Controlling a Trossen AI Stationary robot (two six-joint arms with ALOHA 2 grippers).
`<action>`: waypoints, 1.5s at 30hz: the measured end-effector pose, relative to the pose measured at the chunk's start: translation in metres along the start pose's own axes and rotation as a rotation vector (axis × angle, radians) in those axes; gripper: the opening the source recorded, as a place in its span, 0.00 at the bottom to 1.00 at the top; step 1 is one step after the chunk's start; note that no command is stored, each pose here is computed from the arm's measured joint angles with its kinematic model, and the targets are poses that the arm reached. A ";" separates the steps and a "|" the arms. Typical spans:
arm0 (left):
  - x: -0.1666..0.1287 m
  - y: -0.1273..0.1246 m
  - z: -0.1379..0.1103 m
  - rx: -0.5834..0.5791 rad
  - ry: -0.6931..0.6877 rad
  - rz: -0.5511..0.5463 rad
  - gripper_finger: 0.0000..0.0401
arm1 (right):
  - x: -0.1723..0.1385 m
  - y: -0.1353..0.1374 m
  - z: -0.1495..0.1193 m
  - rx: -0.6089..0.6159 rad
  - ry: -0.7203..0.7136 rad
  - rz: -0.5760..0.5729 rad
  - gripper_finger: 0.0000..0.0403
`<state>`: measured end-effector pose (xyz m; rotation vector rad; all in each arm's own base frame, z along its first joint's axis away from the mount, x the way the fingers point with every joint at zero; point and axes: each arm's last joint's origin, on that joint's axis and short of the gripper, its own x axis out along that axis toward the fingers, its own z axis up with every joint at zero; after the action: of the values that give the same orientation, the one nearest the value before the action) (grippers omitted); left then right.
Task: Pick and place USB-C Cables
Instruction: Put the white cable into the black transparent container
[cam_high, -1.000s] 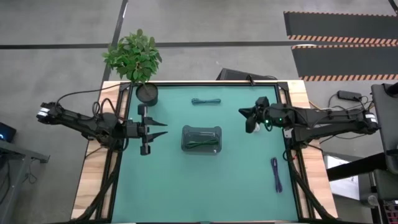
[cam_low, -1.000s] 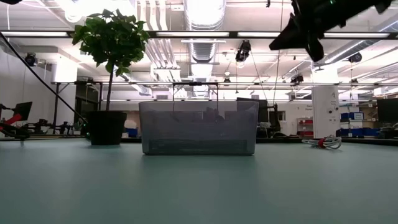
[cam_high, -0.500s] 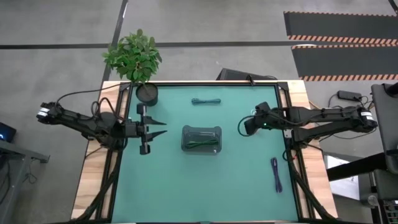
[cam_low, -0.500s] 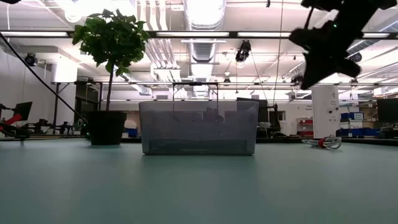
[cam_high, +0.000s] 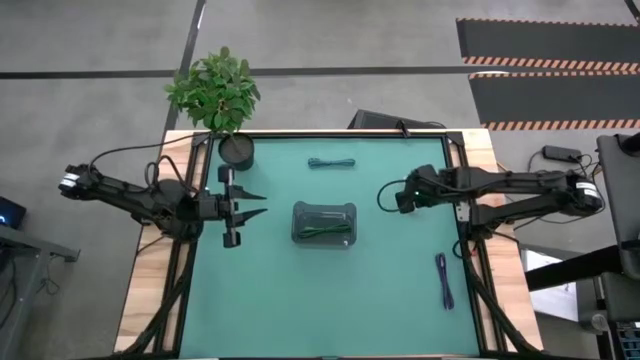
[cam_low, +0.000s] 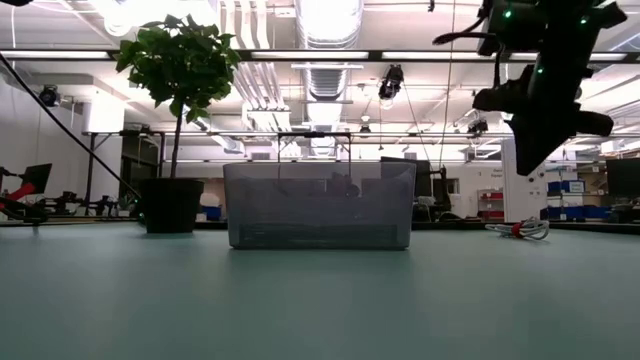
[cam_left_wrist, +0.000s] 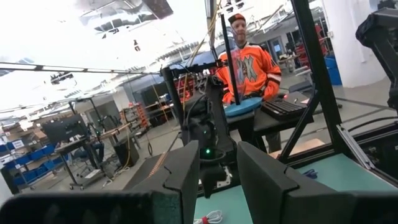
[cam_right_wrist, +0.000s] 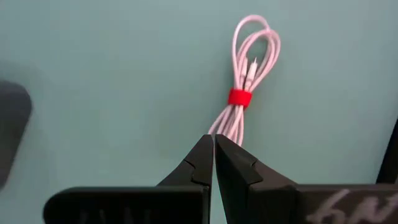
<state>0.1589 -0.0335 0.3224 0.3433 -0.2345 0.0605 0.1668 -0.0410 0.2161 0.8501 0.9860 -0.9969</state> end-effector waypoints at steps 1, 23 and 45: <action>0.000 0.000 0.000 0.000 0.000 0.000 0.23 | 0.001 -0.001 0.002 0.005 0.009 -0.001 0.02; -0.001 0.002 0.003 0.064 -0.023 0.011 0.23 | 0.040 -0.010 0.029 0.005 0.142 -0.133 0.19; -0.001 0.003 0.005 0.117 -0.046 0.023 0.23 | 0.077 0.005 0.034 -0.001 0.152 -0.165 0.48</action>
<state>0.1568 -0.0329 0.3278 0.4587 -0.2808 0.0897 0.1973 -0.0915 0.1560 0.8636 1.2011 -1.0839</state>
